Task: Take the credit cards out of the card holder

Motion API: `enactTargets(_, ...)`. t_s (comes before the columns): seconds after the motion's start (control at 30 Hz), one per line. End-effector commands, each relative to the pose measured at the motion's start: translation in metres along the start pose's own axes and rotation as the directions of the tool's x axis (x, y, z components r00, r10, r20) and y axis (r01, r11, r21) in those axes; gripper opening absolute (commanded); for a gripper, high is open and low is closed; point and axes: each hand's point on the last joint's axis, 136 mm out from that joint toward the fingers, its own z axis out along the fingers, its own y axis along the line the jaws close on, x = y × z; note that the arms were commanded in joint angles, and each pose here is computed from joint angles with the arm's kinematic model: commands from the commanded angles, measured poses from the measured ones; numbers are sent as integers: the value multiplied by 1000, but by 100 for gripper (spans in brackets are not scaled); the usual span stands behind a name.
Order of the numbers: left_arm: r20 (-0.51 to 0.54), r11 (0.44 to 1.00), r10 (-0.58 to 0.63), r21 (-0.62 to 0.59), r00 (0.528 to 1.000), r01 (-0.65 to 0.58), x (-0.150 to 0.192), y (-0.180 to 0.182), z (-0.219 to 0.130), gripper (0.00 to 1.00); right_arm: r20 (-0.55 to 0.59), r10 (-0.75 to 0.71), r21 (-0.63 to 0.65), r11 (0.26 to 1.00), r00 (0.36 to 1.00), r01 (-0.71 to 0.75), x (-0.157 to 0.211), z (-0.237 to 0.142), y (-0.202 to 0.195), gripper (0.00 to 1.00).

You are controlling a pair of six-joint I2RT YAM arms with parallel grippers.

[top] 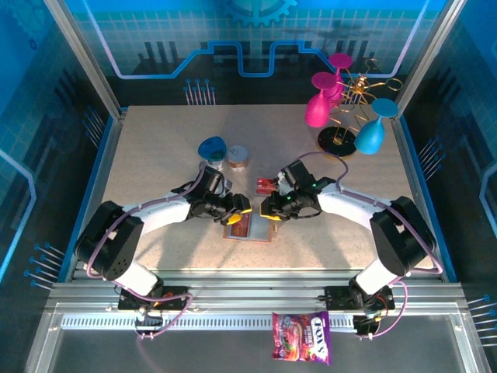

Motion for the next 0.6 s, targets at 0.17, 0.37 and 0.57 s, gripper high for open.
enactTargets(0.17, 9, 1000, -12, -9, 1000, 12, 4, 17, -12, 51, -53, -20, -21, 1000, 998, 19, 3, 27, 19, 30)
enactTargets(0.37, 12, 999, -29, -23, 999, 30, 7, 28, -13, 46, -91, -19, -23, 1000, 996, 17, 9, 45, 23, 30)
enactTargets(0.57, 4, 999, -38, -38, 999, 39, 10, 38, -13, 34, -116, -17, -21, 1000, 993, 14, 15, 58, 22, 30)
